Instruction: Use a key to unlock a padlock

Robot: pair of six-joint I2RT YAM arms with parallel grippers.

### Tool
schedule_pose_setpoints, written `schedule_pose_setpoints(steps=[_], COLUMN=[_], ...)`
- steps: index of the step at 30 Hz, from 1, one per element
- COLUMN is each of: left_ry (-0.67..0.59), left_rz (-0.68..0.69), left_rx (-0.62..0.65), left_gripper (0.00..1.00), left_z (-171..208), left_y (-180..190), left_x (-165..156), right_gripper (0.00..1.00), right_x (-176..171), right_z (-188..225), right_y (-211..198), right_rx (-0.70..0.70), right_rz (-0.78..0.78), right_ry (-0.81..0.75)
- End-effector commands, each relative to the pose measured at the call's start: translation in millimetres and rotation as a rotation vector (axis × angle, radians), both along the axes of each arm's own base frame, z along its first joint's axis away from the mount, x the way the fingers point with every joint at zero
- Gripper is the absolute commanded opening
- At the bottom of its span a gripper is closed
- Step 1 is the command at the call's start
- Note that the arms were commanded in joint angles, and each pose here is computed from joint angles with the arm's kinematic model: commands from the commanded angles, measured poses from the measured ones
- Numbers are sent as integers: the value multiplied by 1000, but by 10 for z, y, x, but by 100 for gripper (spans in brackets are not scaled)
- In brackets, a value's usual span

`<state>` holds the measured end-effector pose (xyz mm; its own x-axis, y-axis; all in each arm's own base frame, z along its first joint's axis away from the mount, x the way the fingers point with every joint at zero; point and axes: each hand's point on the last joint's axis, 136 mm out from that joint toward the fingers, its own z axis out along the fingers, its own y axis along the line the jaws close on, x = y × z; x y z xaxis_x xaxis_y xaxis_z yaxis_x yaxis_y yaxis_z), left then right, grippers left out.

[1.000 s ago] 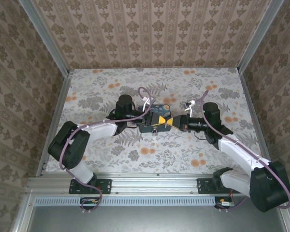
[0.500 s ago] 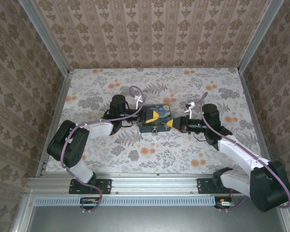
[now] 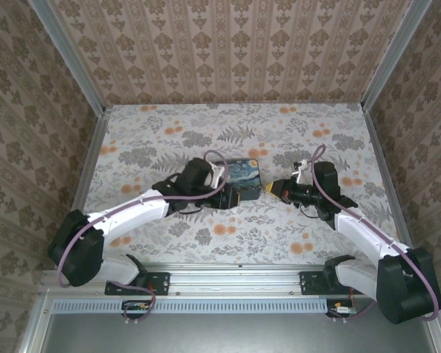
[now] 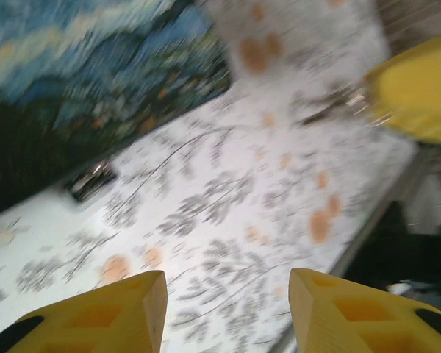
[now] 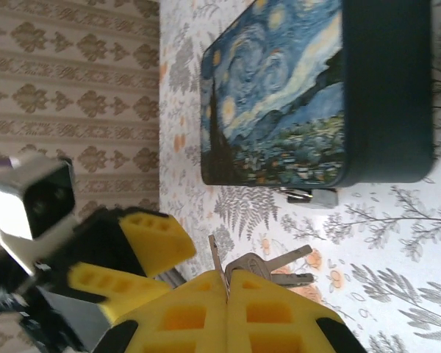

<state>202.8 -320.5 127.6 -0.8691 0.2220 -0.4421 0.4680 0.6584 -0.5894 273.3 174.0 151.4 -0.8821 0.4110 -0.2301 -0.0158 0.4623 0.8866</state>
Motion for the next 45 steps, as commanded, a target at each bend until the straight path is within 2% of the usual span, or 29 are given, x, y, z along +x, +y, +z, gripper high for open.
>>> schedule_pose_setpoints(steps=[1,3,8,11,18,23,27,32,35,38,41,45], left_ry=[-60,-67,-129,-119,-122,-101,-30,-41,-52,-42,44,117], left_rz=[104,136,203,262,260,278,275,282,282,273,269,206], left_rx=[214,196,306,310,317,289,277,292,279,260,115,-198], left_gripper=[50,51,55,59,62,61,62,62,62,60,55,53], left_z=[-464,-531,-732,-834,-964,-875,-957,-996,-926,-699,-366,204], left_y=[232,138,59,22,-153,-128,-53,-49,-91,-113,-126,-251], left_x=[83,129,278,362,345,339,326,341,352,322,323,424], right_gripper=[0,0,0,0,0,0,0,0,0,0,0,0], right_x=[-59,-71,-103,-120,-134,-131,-125,-116,-121,-137,-160,-168], right_z=[-103,-163,-233,-211,-195,-198,-212,-201,-180,-163,-130,-80], right_y=[-112,-186,-282,-268,-297,-334,-340,-340,-335,-312,-271,-236], right_rx=[-48,-75,-80,-66,-58,-53,-48,-45,-41,-30,-11,7], right_rz=[-35,-62,-95,-84,-76,-75,-74,-74,-71,-54,-23,-1], right_ry=[23,43,70,65,67,72,75,74,70,69,67,54])
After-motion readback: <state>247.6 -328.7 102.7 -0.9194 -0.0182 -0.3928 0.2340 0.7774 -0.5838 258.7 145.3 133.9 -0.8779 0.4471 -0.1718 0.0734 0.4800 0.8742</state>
